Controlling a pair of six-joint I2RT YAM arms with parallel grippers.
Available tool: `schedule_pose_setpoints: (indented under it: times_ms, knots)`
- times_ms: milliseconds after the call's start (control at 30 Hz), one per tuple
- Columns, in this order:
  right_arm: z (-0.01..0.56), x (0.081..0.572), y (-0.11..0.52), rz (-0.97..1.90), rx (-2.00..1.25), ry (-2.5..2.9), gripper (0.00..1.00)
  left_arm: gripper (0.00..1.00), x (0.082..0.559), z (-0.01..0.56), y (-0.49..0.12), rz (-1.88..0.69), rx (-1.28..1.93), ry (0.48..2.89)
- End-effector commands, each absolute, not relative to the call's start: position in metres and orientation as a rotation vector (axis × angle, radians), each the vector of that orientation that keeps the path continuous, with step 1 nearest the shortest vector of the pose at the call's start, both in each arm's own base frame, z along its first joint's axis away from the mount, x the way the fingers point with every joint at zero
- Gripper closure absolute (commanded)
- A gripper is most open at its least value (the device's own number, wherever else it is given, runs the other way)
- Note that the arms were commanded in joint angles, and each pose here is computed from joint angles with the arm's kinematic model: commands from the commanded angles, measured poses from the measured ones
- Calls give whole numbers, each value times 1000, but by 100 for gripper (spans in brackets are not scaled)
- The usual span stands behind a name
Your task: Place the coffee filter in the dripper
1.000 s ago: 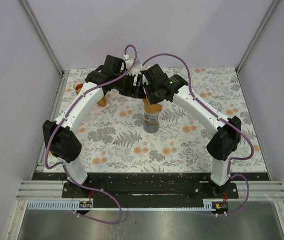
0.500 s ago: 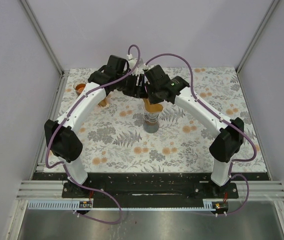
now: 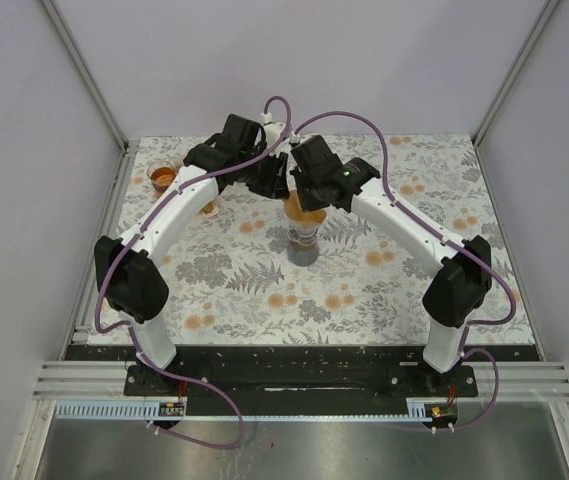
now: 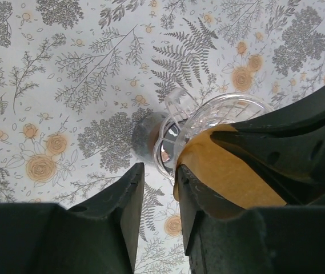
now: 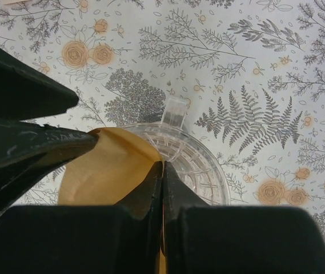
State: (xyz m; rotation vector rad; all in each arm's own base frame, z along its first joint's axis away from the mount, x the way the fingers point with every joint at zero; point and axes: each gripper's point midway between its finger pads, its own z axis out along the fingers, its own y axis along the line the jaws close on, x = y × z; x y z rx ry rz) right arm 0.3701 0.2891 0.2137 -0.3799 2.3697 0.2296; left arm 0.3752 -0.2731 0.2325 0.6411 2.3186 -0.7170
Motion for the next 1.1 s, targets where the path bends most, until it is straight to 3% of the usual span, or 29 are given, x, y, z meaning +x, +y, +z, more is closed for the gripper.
schedule_pose_setpoints:
  times_ms: [0, 167, 400, 533, 600, 767, 900, 1067]
  knots:
    - [247, 374, 279, 239, -308, 2277, 100, 63, 382, 250, -266, -633, 671, 2252]
    - [246, 374, 285, 278, -315, 2278, 100, 43, 379, 257, -277, -677, 696, 2230]
    - [247, 373, 287, 291, -312, 2277, 100, 39, 378, 237, -289, -661, 734, 2269]
    - [246, 372, 287, 302, -313, 2271, 100, 43, 379, 226, -289, -648, 753, 2285]
    - [245, 371, 288, 313, -315, 2276, 100, 48, 378, 222, -291, -667, 763, 2295]
    - [242, 371, 283, 339, -298, 2284, 100, 80, 376, 224, -288, -648, 756, 2292]
    - [245, 369, 283, 374, -318, 2274, 100, 89, 372, 228, -285, -647, 770, 2276]
    - [253, 367, 285, 409, -348, 2244, 99, 93, 367, 227, -287, -678, 782, 2281]
